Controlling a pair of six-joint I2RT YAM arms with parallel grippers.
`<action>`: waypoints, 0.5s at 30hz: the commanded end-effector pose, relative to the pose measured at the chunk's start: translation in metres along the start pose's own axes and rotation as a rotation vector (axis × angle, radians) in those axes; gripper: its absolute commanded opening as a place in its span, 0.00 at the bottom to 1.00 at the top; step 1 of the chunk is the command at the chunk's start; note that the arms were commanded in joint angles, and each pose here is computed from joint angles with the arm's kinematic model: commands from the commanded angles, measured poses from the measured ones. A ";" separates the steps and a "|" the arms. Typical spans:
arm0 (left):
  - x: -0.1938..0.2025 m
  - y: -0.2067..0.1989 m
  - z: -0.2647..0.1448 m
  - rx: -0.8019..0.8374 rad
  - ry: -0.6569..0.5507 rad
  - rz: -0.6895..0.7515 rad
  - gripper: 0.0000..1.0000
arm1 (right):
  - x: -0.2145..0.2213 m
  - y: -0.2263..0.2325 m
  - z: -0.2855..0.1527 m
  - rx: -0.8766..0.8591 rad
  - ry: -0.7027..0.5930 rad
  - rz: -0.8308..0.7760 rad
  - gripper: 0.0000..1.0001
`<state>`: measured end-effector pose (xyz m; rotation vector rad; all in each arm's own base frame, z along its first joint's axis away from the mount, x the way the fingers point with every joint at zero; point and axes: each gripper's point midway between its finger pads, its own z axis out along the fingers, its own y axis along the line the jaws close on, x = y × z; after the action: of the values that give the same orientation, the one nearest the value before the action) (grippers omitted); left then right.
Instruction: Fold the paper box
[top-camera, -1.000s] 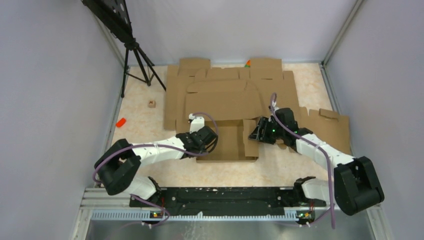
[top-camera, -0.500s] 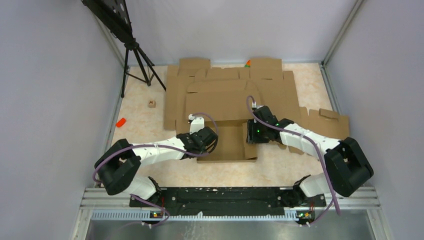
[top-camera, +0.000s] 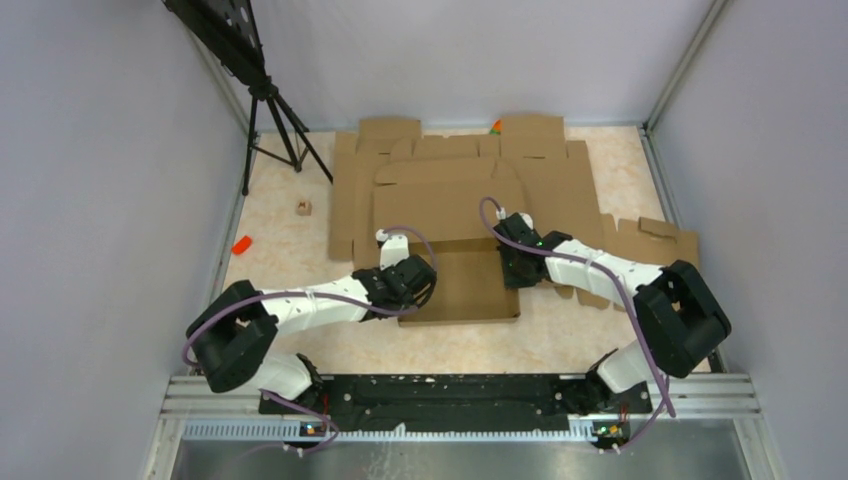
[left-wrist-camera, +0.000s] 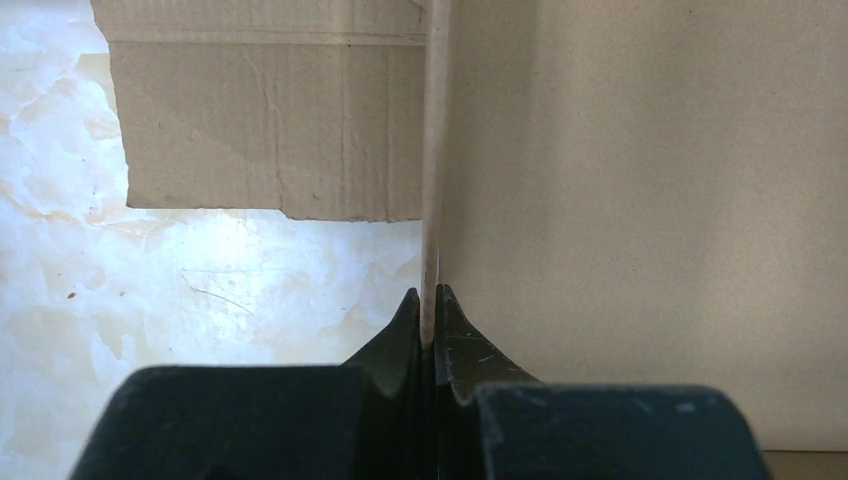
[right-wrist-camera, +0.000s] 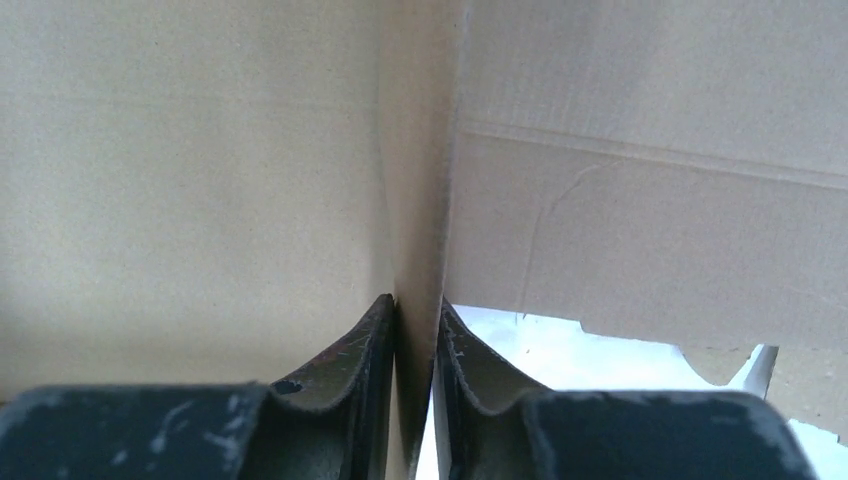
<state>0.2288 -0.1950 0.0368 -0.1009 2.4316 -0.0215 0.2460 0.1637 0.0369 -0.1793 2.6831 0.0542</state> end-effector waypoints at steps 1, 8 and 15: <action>-0.004 0.002 -0.005 0.002 -0.031 -0.032 0.00 | -0.015 -0.008 -0.006 0.075 -0.034 -0.027 0.17; -0.003 0.001 -0.006 0.010 -0.036 -0.043 0.00 | -0.015 -0.014 -0.003 0.122 -0.022 -0.028 0.03; -0.001 -0.001 -0.009 0.018 -0.036 -0.040 0.00 | -0.015 -0.017 0.000 0.142 -0.023 -0.015 0.04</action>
<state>0.2239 -0.2004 0.0355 -0.1434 2.4278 -0.0622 0.2533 0.1604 0.0369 -0.1376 2.6859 -0.0221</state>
